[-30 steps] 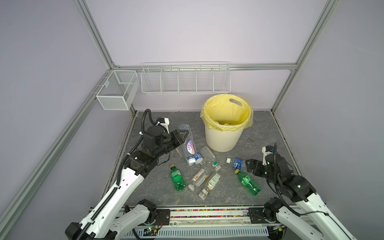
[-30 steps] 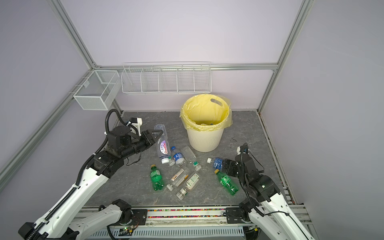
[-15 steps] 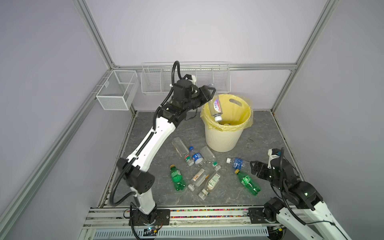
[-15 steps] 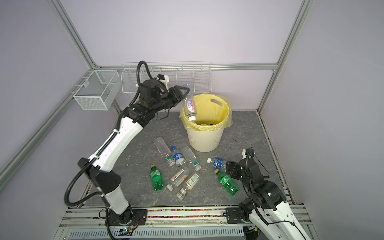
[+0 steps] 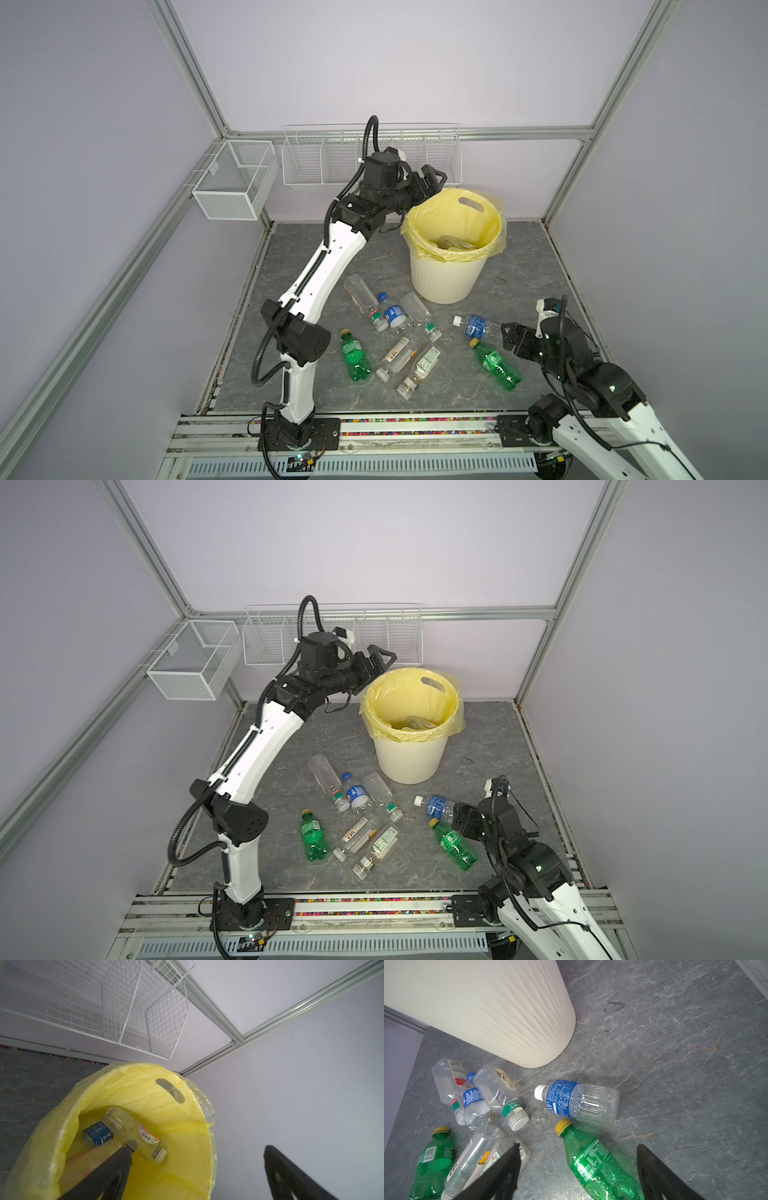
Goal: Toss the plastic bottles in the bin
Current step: 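Open the left gripper to drop the crushed bottle into the bin, then withdraw the left gripper from the bin back over the bottles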
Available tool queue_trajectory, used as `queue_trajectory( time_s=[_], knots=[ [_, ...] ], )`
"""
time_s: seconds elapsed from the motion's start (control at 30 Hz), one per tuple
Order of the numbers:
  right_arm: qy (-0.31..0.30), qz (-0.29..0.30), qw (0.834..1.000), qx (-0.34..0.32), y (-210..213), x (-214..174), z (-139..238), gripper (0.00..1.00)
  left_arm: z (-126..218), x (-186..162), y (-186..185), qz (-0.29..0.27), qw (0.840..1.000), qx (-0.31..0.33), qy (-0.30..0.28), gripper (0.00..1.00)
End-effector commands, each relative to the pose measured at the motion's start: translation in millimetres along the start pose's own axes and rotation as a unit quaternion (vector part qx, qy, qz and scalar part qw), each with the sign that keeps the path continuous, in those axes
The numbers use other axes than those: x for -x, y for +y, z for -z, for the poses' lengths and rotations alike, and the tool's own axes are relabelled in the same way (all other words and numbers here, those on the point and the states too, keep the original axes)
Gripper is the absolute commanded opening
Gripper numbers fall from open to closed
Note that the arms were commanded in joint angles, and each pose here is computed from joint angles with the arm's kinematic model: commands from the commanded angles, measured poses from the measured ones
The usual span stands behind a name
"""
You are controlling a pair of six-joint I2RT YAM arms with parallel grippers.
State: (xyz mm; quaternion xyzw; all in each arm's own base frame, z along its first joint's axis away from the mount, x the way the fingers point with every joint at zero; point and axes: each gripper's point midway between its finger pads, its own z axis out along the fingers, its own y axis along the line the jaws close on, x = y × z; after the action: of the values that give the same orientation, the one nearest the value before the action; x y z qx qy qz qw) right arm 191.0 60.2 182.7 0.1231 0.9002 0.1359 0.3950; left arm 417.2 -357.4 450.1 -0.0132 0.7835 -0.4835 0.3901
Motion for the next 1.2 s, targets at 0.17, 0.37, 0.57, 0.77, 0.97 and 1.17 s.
queue_trajectory(
  time_s=[0.17, 0.37, 0.57, 0.77, 0.97, 1.17],
  knots=[
    [0.002, 0.002, 1.0, -0.014, -4.5, -1.3, -3.2, 0.88, 82.4, -4.1, 6.7, -0.075, 0.995, 0.039, -0.05, 0.99],
    [-0.007, -0.011, 1.0, -0.017, -7.1, 2.0, 2.0, 0.88, 116.4, -25.7, 53.7, -0.091, 0.989, 0.11, -0.047, 0.99],
    [0.002, -0.017, 1.0, -0.018, -6.4, -0.7, -0.2, 0.88, 147.6, -40.5, 90.1, -0.083, 0.985, 0.146, -0.031, 0.99],
    [0.02, -0.016, 0.999, -0.034, -9.0, -4.8, -2.7, 0.88, 186.2, -48.5, 121.3, -0.091, 0.979, 0.18, -0.041, 0.99],
    [0.013, -0.033, 0.999, -0.038, -10.3, -1.3, 0.6, 0.88, 209.6, -63.6, 141.7, -0.105, 0.968, 0.225, -0.017, 0.99],
    [0.027, -0.054, 0.997, -0.048, -12.3, -6.0, -1.1, 0.88, 215.8, -92.9, 158.4, -0.099, 0.967, 0.234, 0.028, 0.99]
  ],
)
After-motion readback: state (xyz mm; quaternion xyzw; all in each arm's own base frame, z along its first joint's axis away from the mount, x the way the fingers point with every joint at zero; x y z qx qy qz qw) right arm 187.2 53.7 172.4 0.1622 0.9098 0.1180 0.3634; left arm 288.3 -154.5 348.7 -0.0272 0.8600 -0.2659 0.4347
